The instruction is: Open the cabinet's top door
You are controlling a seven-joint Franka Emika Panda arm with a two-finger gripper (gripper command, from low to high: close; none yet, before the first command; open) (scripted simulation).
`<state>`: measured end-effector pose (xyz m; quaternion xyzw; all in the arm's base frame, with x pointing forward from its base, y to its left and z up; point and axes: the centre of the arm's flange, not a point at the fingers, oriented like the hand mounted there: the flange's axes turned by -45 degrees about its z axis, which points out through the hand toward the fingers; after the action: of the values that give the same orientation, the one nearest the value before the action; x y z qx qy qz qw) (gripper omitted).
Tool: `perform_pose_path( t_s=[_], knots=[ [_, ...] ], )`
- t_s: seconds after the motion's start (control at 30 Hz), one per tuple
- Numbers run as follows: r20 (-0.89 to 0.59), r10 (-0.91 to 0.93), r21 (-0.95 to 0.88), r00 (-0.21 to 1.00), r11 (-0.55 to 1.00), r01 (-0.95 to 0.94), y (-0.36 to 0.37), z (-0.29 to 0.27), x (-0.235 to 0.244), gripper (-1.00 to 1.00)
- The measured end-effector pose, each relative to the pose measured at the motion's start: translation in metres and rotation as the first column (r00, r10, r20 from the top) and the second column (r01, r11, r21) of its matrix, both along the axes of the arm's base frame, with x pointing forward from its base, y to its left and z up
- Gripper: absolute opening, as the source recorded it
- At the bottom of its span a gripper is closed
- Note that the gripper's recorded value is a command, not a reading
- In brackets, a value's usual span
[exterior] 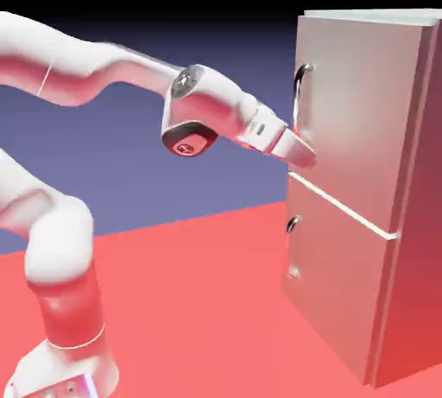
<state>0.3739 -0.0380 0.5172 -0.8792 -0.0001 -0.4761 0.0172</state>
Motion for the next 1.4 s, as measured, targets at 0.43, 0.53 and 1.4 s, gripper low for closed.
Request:
perform_pose_path(
  t_s=[0.43,0.53,1.4],
  knots=[
    [0.157,-0.006,0.02,0.988,1.0,0.002,-0.002,0.016,-0.018,0.0],
    [0.196,-0.008,0.021,0.981,1.0,0.004,0.001,0.018,-0.021,0.0],
    [0.517,-0.056,-0.011,0.854,0.997,0.073,0.069,0.019,-0.03,0.0]
  ],
)
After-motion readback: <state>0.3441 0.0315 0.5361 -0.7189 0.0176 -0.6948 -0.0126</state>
